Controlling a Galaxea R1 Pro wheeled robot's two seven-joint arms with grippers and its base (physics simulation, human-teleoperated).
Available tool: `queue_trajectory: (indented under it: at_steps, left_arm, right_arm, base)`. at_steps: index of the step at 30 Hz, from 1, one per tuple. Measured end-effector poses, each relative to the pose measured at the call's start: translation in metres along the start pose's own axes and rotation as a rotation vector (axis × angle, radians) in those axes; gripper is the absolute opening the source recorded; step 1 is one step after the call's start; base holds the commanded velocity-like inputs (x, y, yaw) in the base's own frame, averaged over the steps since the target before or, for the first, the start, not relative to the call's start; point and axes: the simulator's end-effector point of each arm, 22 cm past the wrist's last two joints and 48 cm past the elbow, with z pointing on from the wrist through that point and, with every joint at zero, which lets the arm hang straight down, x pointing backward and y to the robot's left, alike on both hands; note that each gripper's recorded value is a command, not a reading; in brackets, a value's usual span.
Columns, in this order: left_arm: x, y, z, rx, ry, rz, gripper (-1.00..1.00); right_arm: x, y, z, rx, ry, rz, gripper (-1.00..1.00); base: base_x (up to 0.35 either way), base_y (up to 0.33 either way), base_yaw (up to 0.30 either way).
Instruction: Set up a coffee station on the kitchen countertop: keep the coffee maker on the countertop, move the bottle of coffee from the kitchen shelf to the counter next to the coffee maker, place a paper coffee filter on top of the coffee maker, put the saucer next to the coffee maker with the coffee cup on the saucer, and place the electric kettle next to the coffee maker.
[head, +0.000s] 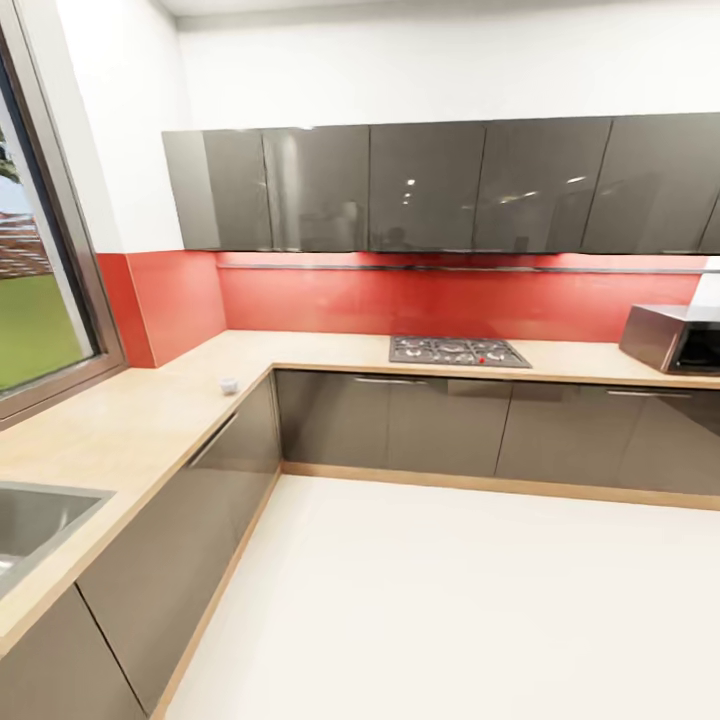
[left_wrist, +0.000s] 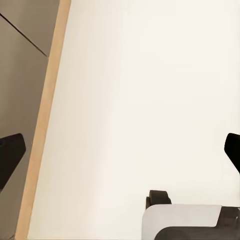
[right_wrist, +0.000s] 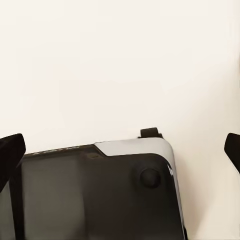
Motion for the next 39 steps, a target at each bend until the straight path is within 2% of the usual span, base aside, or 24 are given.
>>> queue_trajectory:
  at_steps: [17,39]
  left_arm:
    - [-0.0001,-0.0001,0.0000,0.000,0.000,0.000,1.00]
    - [0.0000,0.0001,0.0000,0.000,0.000,-0.002,1.00]
  right_arm:
    - [-0.0001,-0.0004,0.0000,0.001,0.000,0.005,1.00]
    - [-0.0001,-0.0003,0.0000,0.001,0.000,0.005,1.00]
  base:
    - [0.306,-0.117,-0.031]
    - [0.337,-0.005,-0.028]
